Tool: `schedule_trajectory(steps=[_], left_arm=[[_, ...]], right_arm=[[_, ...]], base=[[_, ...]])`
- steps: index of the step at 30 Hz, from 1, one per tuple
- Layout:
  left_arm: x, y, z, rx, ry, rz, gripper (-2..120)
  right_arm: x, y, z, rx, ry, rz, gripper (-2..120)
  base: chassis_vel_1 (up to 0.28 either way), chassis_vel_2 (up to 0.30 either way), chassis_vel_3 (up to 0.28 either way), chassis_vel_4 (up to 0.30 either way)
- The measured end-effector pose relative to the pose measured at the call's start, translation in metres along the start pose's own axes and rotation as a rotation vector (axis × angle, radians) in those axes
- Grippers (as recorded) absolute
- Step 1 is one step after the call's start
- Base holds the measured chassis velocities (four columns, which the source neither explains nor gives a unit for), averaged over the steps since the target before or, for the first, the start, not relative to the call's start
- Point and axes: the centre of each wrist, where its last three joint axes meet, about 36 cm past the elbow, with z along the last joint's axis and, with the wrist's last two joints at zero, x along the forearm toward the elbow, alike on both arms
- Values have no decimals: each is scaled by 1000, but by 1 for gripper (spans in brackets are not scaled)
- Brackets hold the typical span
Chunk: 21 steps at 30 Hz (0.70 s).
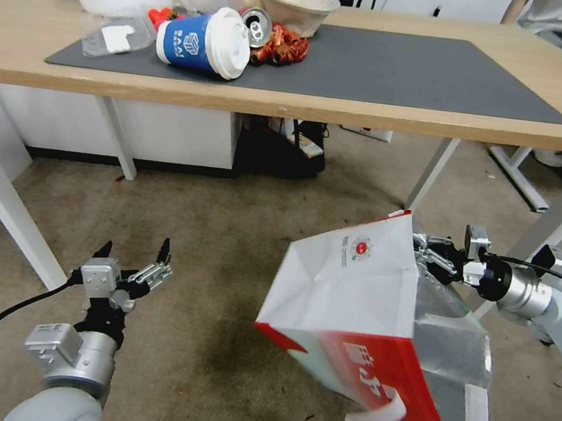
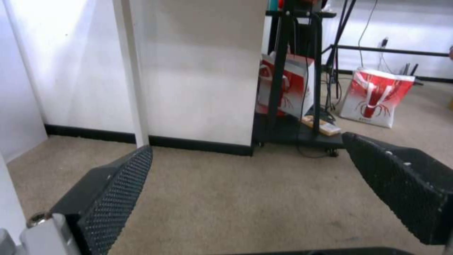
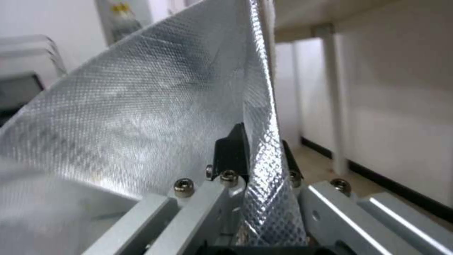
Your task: Pick up the food delivery bag from the floor and place it on the table.
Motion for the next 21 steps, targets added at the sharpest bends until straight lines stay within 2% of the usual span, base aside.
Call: schedule_trajectory(steps=[9,21], left_arm=[[1,-1,-3,10,-15,-7,100],[1,-1,-3,17,-44,-25,100]], right_arm=[[-14,10,1,-77,-103,-77,0],[-17,18,15,-116,-86,-99,0]], base=[[0,0,0,0],[0,0,0,0]])
